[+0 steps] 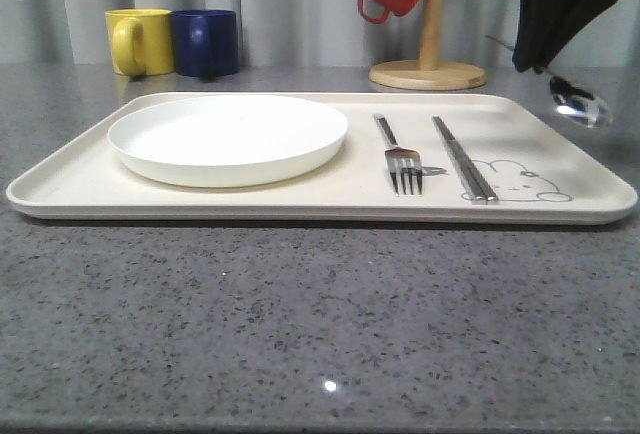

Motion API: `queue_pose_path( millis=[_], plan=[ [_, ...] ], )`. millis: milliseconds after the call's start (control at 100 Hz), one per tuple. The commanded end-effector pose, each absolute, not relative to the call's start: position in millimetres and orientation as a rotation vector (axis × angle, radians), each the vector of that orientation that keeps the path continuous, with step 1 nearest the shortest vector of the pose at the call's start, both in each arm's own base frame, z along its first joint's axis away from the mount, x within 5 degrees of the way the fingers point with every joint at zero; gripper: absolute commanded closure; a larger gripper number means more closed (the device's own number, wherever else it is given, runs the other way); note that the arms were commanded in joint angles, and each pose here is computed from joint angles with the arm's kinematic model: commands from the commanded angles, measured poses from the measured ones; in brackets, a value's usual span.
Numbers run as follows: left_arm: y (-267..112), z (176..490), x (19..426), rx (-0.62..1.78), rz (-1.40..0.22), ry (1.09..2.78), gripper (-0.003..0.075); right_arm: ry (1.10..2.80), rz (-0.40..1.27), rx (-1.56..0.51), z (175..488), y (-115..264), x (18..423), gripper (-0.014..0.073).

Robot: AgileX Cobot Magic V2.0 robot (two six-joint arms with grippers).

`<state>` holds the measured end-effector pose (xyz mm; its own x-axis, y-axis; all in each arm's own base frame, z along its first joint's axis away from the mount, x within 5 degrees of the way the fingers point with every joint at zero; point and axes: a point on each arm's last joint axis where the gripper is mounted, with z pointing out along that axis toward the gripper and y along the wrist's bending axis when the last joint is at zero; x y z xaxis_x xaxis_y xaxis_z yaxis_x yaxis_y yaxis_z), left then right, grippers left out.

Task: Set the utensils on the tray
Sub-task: 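Place the spoon on the tray beside the chopsticks and release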

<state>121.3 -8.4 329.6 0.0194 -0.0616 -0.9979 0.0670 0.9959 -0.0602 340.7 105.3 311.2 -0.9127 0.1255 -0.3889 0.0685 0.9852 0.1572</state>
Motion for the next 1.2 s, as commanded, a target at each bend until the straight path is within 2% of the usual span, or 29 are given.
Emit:
queue_pose_path(
  millis=[0, 310, 460, 700, 790, 980, 1190],
  plan=[
    [-6.2, 343.7, 121.2, -0.023, -0.089, 1.465, 0.0738, 2.641, 0.205, 0.136, 324.1, 109.4, 343.1, 0.0641],
    [-6.2, 343.7, 121.2, -0.023, -0.089, 1.465, 0.0738, 2.729, 0.170, 0.128, 287.5, 119.4, 360.0, 0.0641],
    [-6.2, 343.7, 121.2, -0.023, -0.089, 1.465, 0.0738, 2.738, 0.168, 0.130, 284.4, 119.8, 361.1, 0.0620],
    [-6.2, 343.7, 121.2, -0.023, -0.089, 1.465, 0.0738, 2.741, 0.166, 0.130, 284.3, 119.7, 360.8, 0.0354],
    [-6.2, 343.7, 121.2, -0.023, -0.089, 1.465, 0.0738, 2.740, 0.166, 0.130, 284.8, 119.7, 360.6, 0.0284],
    [-6.2, 343.7, 121.2, -0.023, -0.089, 1.465, 0.0738, 2.669, 0.160, 0.107, 303.3, 115.6, 355.3, 0.0265],
    [-6.2, 343.7, 121.2, -0.023, -0.089, 1.465, 0.0738, 2.544, 0.126, 0.062, 345.7, 89.0, 338.9, 0.0265]
  ],
)
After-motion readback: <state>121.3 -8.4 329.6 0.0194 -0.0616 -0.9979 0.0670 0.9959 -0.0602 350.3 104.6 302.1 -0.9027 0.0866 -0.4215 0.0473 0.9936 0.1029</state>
